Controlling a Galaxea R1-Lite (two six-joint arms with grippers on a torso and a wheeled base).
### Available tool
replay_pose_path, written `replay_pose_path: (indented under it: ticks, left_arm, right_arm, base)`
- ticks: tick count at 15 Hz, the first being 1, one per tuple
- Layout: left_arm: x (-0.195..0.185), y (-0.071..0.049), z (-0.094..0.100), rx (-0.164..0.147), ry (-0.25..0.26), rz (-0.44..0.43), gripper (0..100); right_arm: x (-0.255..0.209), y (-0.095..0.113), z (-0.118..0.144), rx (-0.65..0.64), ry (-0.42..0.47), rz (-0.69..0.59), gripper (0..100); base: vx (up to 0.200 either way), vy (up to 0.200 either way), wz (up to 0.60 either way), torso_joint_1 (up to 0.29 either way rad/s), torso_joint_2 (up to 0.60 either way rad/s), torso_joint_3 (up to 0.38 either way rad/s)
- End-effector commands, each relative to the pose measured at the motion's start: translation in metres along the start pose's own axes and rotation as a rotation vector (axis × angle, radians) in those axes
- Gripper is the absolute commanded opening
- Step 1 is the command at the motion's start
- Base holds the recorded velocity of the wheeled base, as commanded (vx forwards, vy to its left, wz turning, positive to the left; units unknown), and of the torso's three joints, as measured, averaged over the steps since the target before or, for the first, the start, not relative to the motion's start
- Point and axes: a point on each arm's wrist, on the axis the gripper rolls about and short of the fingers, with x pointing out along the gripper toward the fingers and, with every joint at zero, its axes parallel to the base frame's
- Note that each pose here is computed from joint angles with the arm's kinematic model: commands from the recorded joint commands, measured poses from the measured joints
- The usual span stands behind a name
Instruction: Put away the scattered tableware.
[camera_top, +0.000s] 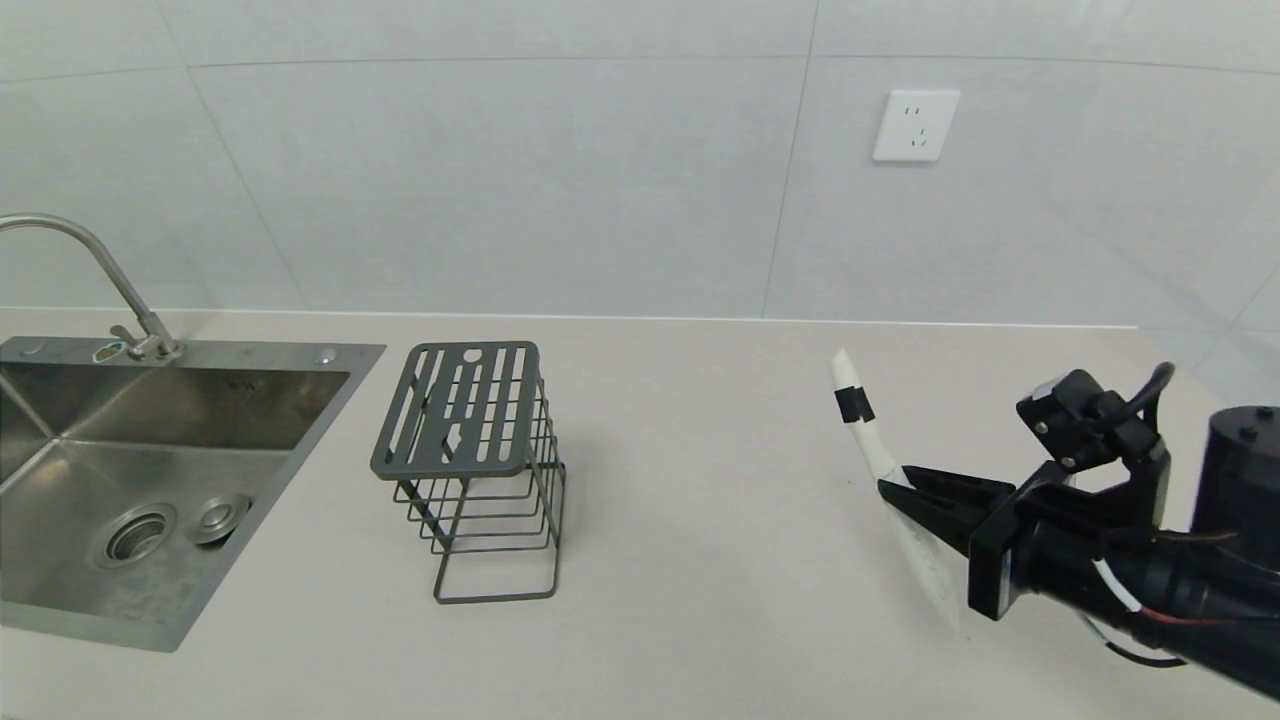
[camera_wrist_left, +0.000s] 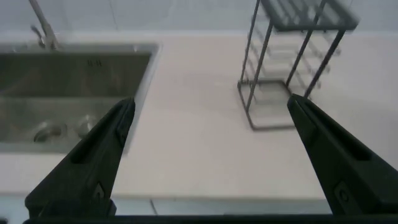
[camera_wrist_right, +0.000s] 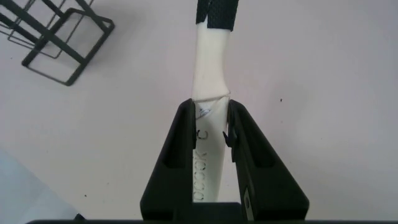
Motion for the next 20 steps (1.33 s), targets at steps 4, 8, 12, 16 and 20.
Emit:
replay_pose_path:
  ticks: [4,8,12,16,20]
  left_arm:
    - [0.000,-0.004,0.038,-0.037,-0.080,-0.223,100]
    - [0.039,-0.004,0.103,-0.116,-0.034,-0.540,100]
    - [0.088,-0.018,0.112,-0.157,0.002,-0.741,100]
    - [0.139,-0.046,0.081,-0.145,-0.012,-1.042,100]
    - [0.201,-0.073,0.053,0.006,-0.219,-1.163,100]
  right_arm:
    - [-0.004,0.003,0.011,-0.080,-0.101,0.108,0]
    - [-0.009,0.006,0.019,-0.114,-0.186,0.197,0]
    - [-0.019,0.009,0.023,-0.134,-0.226,0.284,0]
    - [-0.017,0.016,0.032,-0.166,-0.307,0.376,0]
    - [-0.013,0.022,0.038,-0.209,-0.403,0.463,0]
  base:
    - [0.000,0.000,0.00,0.000,0.00,0.000]
    - [0.000,0.000,0.00,0.000,0.00,0.000]
    - [0.000,0.000,0.00,0.000,0.00,0.000]
    - [0.000,0.000,0.00,0.000,0.00,0.000]
    - [0.000,0.000,0.00,0.000,0.00,0.000]
